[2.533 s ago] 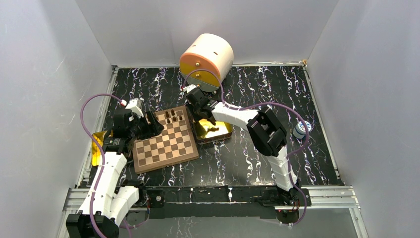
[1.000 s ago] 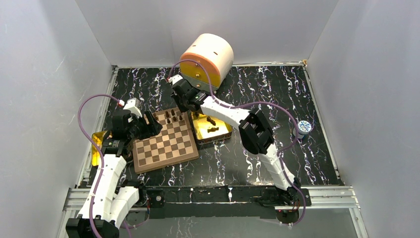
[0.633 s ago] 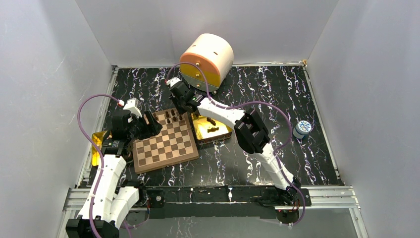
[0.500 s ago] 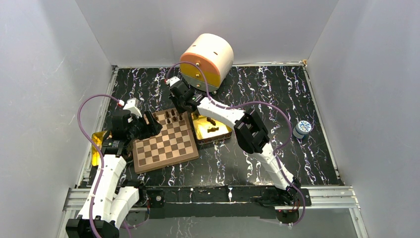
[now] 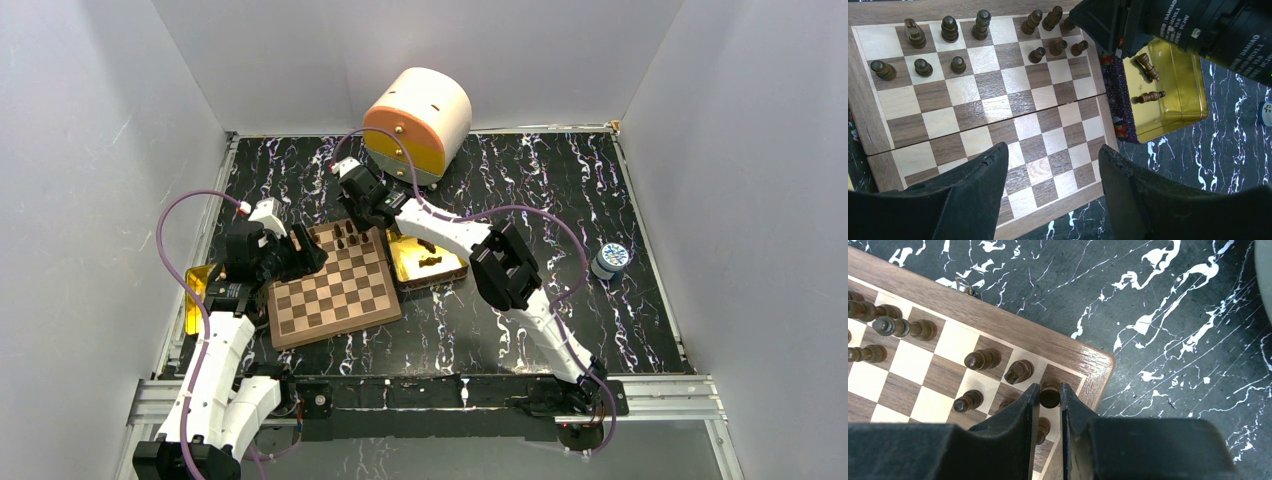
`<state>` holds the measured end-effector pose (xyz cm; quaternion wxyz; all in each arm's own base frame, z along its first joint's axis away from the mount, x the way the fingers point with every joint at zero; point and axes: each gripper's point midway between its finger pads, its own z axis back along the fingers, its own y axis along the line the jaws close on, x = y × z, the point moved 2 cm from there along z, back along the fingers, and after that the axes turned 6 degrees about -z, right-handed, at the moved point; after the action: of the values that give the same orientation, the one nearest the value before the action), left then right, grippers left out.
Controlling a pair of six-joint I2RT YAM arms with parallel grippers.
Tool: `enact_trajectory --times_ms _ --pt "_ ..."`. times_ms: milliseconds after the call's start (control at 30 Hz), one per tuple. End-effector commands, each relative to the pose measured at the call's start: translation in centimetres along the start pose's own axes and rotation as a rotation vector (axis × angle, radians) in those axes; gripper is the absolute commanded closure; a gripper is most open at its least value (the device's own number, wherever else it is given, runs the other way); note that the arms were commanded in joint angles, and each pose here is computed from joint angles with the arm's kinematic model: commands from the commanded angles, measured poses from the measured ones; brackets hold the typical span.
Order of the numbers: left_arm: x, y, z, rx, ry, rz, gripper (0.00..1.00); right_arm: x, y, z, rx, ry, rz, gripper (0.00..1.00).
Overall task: Set up the chess pieces on the board
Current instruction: Place the chess piece on the chessboard.
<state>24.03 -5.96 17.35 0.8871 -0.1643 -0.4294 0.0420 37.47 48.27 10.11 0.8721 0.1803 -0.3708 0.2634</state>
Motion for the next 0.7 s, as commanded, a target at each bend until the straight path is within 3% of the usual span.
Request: enact_trajectory --times_ms 0,667 --pt "0.22 0.21 0.25 0.009 -0.019 -0.010 0.36 1.05 0.75 -0.19 0.017 -0.031 0.002 0.72" --pt "0.20 0.24 0.23 0.011 -0.018 -0.010 0.36 0.38 -0.20 -0.85 -0.046 -0.026 0.038 0.71"
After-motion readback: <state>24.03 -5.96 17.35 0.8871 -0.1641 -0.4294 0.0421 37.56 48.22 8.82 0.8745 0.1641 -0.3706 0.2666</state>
